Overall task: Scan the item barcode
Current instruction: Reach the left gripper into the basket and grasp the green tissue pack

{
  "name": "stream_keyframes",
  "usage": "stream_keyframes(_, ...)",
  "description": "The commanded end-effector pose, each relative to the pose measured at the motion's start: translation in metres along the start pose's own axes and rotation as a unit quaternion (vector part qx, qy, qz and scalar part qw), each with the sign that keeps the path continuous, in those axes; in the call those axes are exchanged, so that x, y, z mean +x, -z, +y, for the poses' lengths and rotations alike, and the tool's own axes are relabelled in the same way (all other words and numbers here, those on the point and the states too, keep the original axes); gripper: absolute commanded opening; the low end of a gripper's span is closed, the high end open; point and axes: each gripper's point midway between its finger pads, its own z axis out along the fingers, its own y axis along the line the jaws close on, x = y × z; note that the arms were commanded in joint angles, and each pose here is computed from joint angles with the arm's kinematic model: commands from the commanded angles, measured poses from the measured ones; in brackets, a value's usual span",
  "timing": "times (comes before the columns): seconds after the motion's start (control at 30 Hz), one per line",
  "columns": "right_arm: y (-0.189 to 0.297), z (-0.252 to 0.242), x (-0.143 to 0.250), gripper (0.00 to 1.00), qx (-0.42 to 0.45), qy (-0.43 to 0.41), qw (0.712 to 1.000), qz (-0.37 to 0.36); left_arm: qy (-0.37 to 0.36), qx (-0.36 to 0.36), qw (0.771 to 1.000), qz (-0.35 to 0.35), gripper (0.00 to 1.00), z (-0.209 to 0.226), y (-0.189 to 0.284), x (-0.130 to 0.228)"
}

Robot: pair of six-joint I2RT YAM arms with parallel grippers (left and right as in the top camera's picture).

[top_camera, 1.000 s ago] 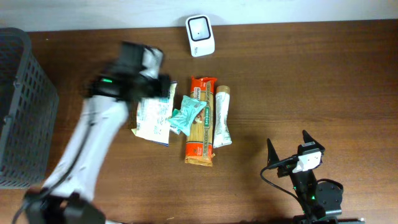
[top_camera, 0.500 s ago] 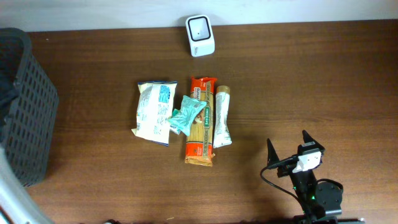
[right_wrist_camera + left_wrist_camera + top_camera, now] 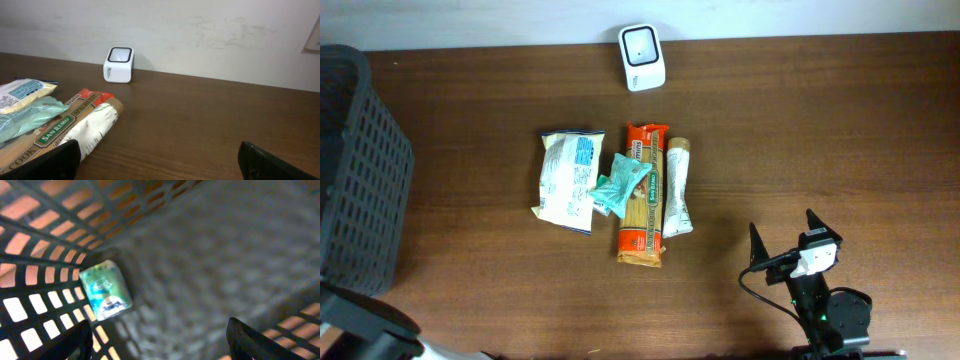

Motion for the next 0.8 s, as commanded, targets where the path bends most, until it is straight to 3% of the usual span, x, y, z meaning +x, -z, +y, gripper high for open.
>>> stream_keyframes(0.0,0.0,-0.002,0.003,0.99,0.005,-0.005,1.0,0.001,-0.007,-0.057,0.998,0.012,0.84,0.02,-0.017,0.002)
stream_keyframes(0.3,0.0,-0.002,0.003,0.99,0.006,-0.005,1.0,0.001,-0.019,-0.126,0.99,0.058,0.8,0.039,-0.058,0.017)
stream_keyframes(0.47,0.0,-0.002,0.003,0.99,0.005,-0.005,1.0,0.001,-0.027,-0.135,0.985,0.105,0.66,0.043,-0.088,0.038)
stream_keyframes(0.77,0.0,-0.002,0.003,0.99,0.005,-0.005,1.0,0.001,-0.016,-0.145,0.974,0.173,0.6,0.063,-0.131,0.072)
